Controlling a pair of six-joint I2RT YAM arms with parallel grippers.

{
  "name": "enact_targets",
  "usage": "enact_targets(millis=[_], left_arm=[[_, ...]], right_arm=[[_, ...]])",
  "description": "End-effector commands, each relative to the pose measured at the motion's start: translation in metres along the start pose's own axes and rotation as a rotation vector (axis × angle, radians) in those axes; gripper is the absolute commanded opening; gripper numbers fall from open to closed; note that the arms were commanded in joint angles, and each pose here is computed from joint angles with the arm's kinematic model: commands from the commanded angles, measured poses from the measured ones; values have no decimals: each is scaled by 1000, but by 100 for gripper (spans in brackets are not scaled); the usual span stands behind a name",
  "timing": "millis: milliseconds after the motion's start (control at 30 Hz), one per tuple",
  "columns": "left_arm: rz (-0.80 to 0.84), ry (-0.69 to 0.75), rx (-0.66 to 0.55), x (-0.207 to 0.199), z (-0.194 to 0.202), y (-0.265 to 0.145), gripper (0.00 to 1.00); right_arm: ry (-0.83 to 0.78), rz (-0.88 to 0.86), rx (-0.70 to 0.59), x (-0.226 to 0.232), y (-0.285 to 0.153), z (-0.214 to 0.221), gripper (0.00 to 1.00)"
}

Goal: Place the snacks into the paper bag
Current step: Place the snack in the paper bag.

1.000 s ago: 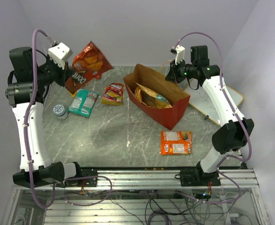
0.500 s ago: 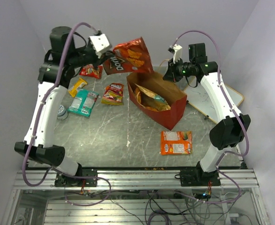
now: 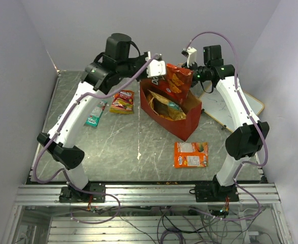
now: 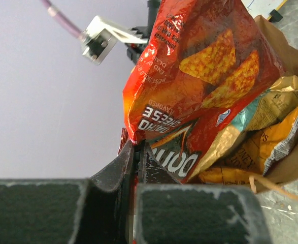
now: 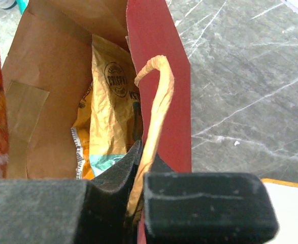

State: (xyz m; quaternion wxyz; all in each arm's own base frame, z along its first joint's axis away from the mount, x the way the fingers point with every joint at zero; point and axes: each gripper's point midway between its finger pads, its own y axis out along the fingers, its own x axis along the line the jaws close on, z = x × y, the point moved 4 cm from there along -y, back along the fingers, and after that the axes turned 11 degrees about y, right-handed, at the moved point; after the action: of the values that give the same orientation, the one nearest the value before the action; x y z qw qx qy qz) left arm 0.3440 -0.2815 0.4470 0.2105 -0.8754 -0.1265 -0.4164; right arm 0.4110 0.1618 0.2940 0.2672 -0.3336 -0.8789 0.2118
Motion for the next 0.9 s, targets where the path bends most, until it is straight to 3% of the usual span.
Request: enact_targets(millis=[0, 533, 867], left_arm=[[-65, 100, 5, 16, -18, 7, 7], [17, 194, 76, -31, -15, 78, 7], [80, 162, 57, -62, -2, 105, 7]], right_arm=[[-5, 3, -26, 5, -4, -11, 0], [3, 23, -31, 1, -3, -16, 0], [7, 46, -31, -2, -3, -18, 0]])
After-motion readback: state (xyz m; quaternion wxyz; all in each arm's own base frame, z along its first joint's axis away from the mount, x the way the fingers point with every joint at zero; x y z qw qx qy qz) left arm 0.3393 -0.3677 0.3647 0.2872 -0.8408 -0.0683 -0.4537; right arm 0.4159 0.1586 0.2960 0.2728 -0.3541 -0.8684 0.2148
